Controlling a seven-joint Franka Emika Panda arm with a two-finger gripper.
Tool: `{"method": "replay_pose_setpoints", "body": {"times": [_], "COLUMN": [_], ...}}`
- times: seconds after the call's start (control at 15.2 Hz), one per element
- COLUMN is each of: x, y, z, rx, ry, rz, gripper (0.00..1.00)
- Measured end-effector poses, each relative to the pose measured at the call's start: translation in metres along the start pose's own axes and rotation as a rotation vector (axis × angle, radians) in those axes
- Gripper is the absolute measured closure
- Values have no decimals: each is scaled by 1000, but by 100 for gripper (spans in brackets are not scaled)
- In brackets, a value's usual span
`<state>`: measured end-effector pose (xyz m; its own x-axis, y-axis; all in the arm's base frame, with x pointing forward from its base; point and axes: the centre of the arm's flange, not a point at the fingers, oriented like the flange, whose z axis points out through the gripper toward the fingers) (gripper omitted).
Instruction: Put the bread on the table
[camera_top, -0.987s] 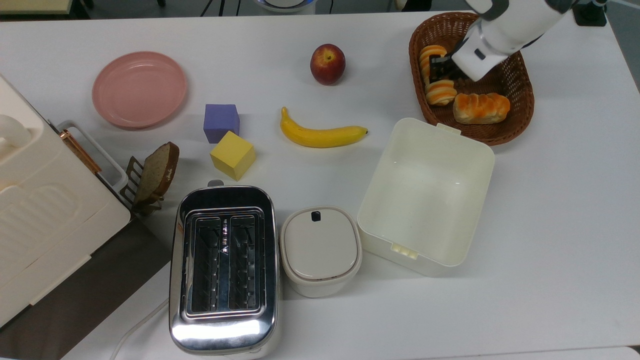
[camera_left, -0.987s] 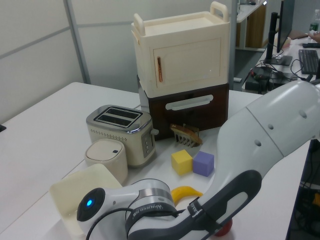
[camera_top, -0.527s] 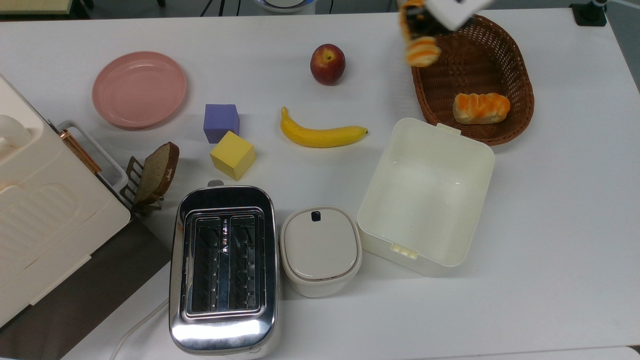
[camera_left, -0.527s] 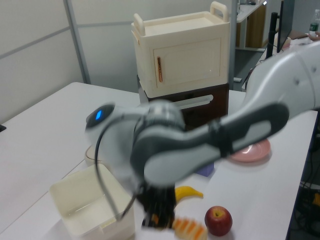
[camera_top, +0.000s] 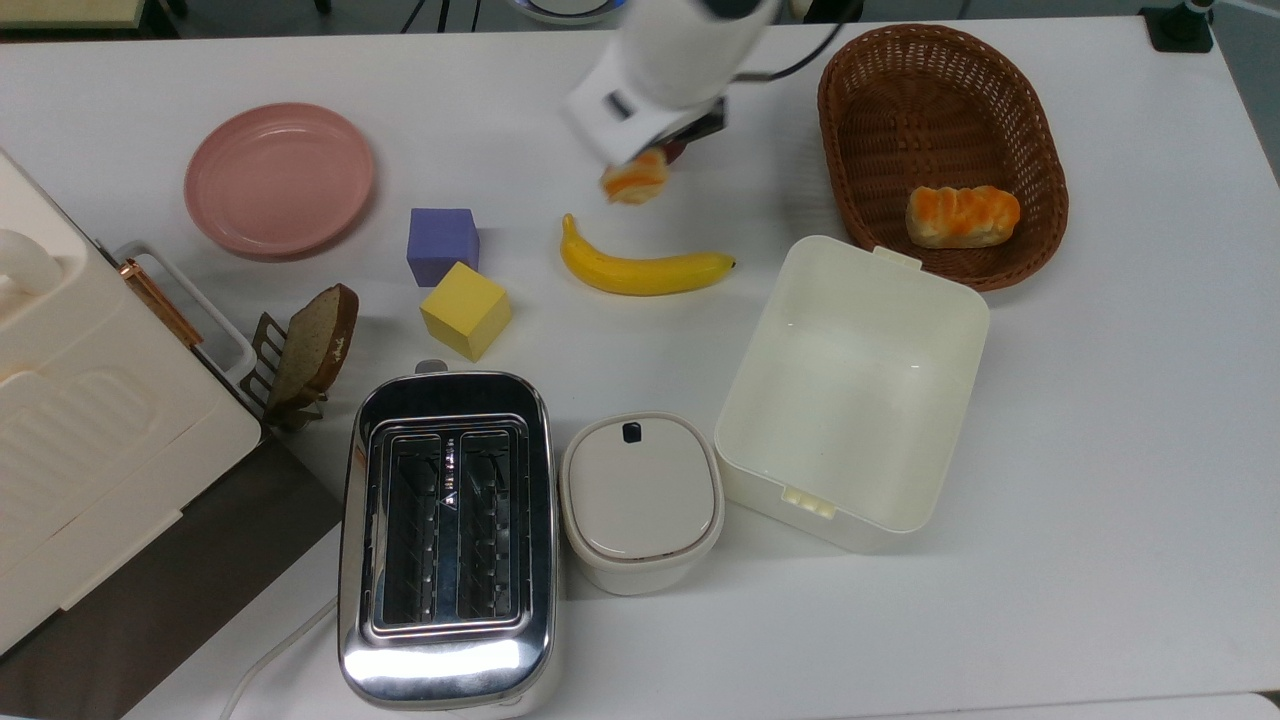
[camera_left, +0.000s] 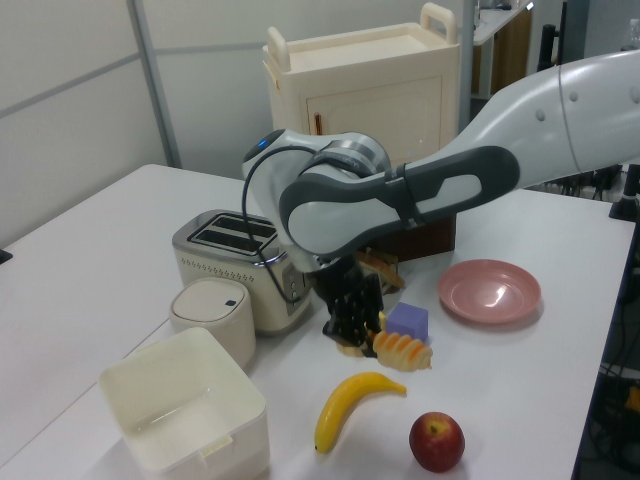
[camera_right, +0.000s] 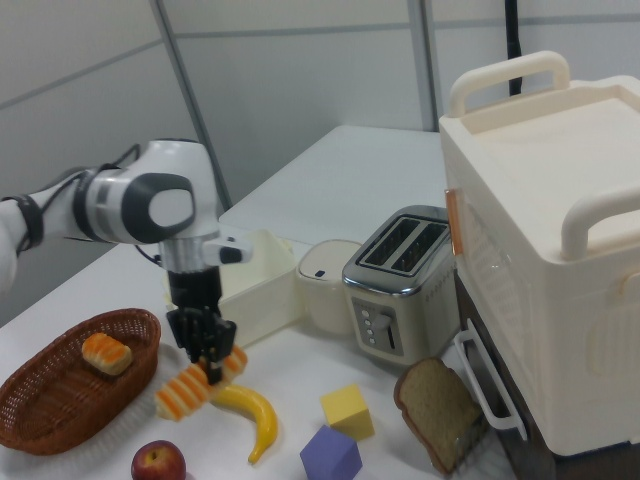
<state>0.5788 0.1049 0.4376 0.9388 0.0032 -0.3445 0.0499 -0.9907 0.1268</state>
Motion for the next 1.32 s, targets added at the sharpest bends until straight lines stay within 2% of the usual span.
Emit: {"method": "replay_pose_setpoints", "body": {"times": [0.39, 0.46, 0.66, 0.72, 0.92, 1.05, 1.32], "x": [4, 4, -5, -15, -42, -55, -67], "y": [24, 30, 90, 122, 169, 177, 173], "z": [-5, -7, -26, -41, -78, -97, -114], "rx": [0, 1, 24, 44, 97, 118, 150], "ry": [21, 24, 61, 94, 171, 209, 212], "rz": [31, 41, 58, 82, 142, 154, 145], "gripper": [4, 0, 0, 0, 0, 0, 0]}}
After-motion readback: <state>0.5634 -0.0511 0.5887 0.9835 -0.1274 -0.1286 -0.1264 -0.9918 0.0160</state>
